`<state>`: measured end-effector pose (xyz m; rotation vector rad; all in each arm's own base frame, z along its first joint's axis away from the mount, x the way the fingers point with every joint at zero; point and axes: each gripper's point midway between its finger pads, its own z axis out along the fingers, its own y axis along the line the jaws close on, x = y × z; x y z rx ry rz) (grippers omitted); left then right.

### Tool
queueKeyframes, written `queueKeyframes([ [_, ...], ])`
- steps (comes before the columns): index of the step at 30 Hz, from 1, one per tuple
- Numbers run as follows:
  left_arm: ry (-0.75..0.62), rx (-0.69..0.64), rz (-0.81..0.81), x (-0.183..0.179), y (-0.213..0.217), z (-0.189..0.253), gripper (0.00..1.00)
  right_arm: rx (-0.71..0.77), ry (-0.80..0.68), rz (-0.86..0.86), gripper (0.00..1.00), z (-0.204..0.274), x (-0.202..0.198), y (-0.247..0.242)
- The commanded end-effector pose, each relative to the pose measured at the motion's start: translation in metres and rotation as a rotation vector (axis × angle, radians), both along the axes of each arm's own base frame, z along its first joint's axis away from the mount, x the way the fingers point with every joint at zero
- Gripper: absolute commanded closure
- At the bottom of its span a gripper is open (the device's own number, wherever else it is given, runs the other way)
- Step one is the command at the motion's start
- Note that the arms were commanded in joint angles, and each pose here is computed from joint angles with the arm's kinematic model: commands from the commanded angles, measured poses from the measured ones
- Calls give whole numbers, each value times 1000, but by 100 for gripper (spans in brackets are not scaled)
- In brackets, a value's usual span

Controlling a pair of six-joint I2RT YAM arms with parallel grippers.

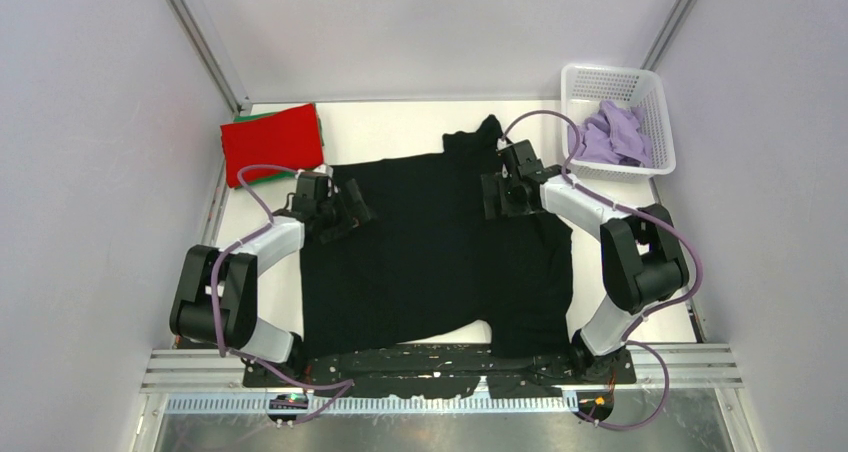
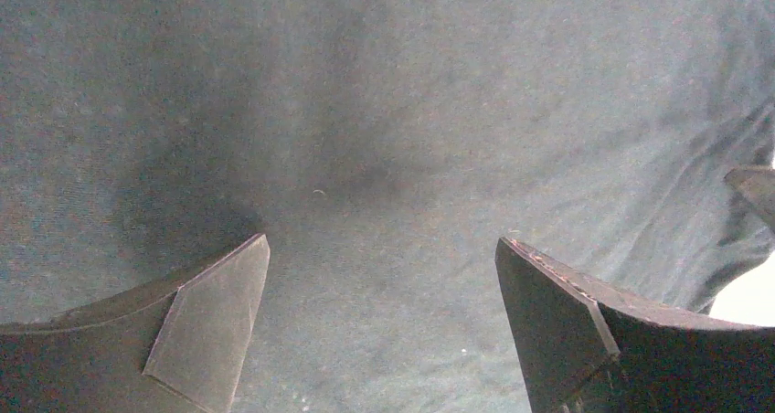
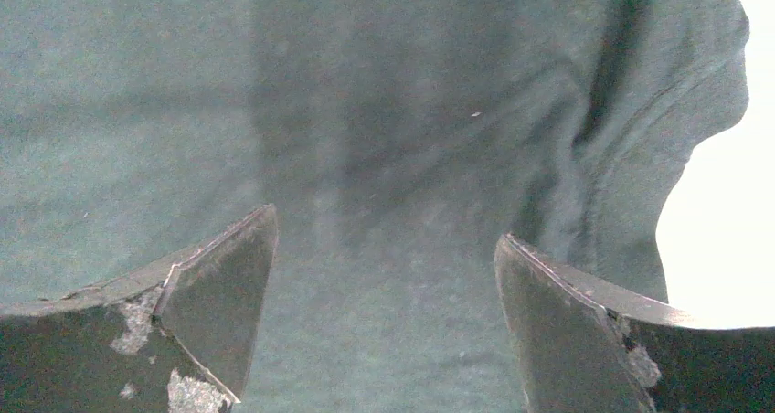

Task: Fold and stack the t-shirts
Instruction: Flatten out the tshirt

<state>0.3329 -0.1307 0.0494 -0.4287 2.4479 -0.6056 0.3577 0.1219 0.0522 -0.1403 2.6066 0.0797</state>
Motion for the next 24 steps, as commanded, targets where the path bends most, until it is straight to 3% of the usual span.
queueKeyframes([
  [1, 33, -27, -8, 0, -7, -11, 1, 75, -58, -76, 5, 2, 30, -12],
  [8, 70, 13, 42, 4, 12, -24, 0, 64, -6, -166, 4, -21, 59, -41],
  [16, 62, 8, 67, 15, 22, -22, 0, 34, -63, -195, 5, 0, 86, -55],
  [24, 47, -13, 54, 54, 13, -15, 0, 50, -121, -109, 5, 24, 61, -37],
])
